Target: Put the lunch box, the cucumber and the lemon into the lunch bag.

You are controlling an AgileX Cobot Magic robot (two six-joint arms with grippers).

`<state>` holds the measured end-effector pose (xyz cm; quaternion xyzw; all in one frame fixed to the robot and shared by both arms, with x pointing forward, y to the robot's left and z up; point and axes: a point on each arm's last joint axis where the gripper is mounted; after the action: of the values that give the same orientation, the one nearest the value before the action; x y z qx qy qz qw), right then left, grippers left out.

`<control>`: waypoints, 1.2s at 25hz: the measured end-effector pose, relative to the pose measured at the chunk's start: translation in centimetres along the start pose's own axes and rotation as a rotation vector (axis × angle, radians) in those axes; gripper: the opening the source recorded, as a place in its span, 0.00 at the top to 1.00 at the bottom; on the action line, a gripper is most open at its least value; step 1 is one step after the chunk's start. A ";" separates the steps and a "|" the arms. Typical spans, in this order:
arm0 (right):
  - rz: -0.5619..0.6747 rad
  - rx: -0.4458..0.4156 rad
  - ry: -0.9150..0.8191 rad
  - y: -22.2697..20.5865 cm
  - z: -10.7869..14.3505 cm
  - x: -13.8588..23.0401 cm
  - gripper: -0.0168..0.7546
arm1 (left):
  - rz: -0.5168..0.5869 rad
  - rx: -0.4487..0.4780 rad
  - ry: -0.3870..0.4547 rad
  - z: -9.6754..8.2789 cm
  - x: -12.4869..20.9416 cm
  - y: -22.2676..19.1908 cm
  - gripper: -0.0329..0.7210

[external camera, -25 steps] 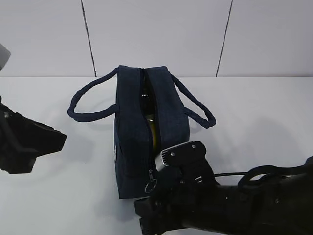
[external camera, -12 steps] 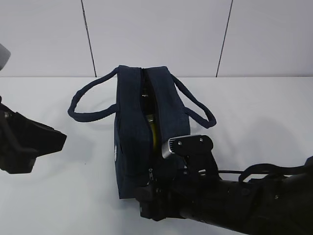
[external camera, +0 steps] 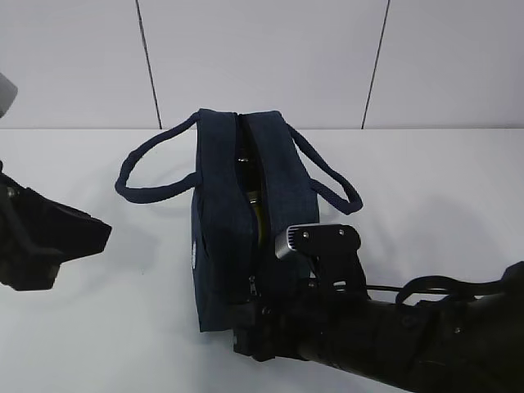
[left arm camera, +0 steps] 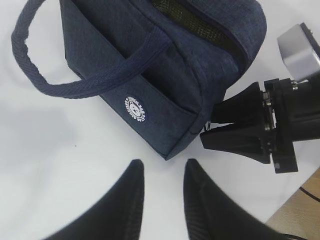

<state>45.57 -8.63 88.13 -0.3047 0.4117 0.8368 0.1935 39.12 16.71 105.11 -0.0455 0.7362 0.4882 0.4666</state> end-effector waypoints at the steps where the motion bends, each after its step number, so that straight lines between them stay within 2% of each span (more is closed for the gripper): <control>1: -0.003 0.001 -0.004 0.0 0.0 0.0 0.43 | 0.000 0.000 0.000 0.0 0.0 0.0 0.70; 6: -0.007 0.008 -0.019 0.0 0.0 0.0 0.54 | 0.000 0.000 0.000 0.0 0.0 0.0 0.70; 18: -0.003 0.014 -0.022 0.0 -0.1 0.0 0.93 | 0.000 0.000 0.000 0.0 0.0 0.0 0.70; 21: 0.005 0.016 -0.019 0.0 -0.1 0.1 0.98 | 0.000 0.000 0.000 0.0 0.0 0.0 0.70; 30: 0.043 -0.018 0.054 0.2 0.0 0.7 0.99 | 0.000 0.000 0.000 0.0 0.0 0.0 0.70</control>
<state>44.95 -8.68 87.78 -0.3199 0.4158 0.8359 0.1615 39.12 16.71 105.11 -0.0455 0.7362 0.4882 0.4666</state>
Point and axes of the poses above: a point on each arm's last joint axis where the gripper is mounted, y pointing back along that axis away from the gripper, z along the wrist's bending axis when the last joint is at zero, x = y × z, and after that the axes turned 5 degrees about -y, right-handed
